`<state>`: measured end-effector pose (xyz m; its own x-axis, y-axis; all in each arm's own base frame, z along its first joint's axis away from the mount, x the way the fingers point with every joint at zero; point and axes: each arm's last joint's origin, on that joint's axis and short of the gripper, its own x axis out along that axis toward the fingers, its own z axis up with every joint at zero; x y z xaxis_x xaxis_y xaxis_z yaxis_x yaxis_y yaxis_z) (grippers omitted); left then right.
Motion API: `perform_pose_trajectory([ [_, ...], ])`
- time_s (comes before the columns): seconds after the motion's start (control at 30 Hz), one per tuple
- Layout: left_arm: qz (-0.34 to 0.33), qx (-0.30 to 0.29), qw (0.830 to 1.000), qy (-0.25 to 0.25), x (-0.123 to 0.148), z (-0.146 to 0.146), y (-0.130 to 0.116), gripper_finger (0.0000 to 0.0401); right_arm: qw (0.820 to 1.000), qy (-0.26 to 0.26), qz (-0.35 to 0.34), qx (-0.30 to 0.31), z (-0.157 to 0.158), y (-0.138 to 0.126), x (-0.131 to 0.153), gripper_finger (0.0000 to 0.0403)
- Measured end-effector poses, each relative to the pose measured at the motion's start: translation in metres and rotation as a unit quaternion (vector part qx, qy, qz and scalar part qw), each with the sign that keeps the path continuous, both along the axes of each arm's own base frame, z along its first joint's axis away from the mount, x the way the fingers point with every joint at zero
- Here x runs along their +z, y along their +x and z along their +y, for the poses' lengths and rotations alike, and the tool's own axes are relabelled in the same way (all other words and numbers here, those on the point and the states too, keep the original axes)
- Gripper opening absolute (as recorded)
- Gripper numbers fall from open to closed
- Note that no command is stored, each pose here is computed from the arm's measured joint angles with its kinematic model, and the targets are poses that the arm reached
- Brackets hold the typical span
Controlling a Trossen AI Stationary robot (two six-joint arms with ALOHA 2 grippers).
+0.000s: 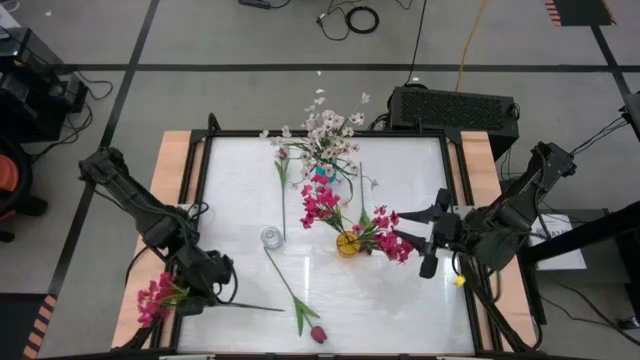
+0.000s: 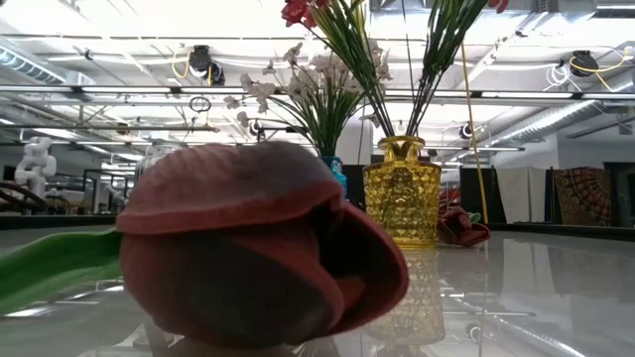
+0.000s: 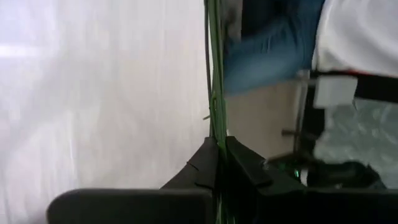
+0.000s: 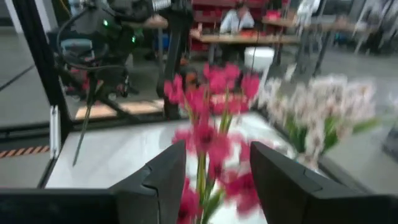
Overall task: Sort flowers into vase by color
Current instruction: Put the pink flowers into the yellow vase
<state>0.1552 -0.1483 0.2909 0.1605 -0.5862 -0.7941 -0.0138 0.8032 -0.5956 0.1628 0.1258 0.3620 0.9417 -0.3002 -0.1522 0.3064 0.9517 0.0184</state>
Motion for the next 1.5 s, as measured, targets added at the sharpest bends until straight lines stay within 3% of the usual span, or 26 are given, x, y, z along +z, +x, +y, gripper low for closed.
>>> perform_pose_trajectory([
  [0.3,-0.164,0.046,0.983,0.065,0.042,0.017,0.021,0.0023,0.997,-0.05,-0.054,0.018,0.003,0.0,0.041,0.0171],
  [0.5,-0.187,0.068,0.977,0.081,0.046,0.031,0.031,0.0023,0.993,-0.102,-0.048,0.045,0.026,0.017,0.067,0.0171],
  [0.6,-0.196,0.113,0.972,0.062,0.049,0.035,0.039,0.0023,0.989,-0.132,-0.029,0.055,0.046,0.037,0.071,0.0171],
  [0.7,-0.23,0.136,0.963,0.033,0.056,0.036,0.047,0.0023,0.983,-0.175,0.005,0.061,0.069,0.063,0.058,0.0171],
  [0.87,-0.263,0.128,0.956,0.007,0.061,0.031,0.053,0.0022,0.971,-0.228,0.049,0.061,0.105,0.104,0.027,0.0171],
  [1.2,-0.238,0.129,0.962,0.034,0.042,0.021,0.073,0.0022,0.94,-0.307,0.142,0.05,0.136,0.175,-0.015,0.0171],
  [1.5,-0.203,0.122,0.971,0.032,0.028,0.013,0.083,0.0022,0.933,-0.263,0.229,0.093,0.126,0.216,-0.046,0.0172],
])
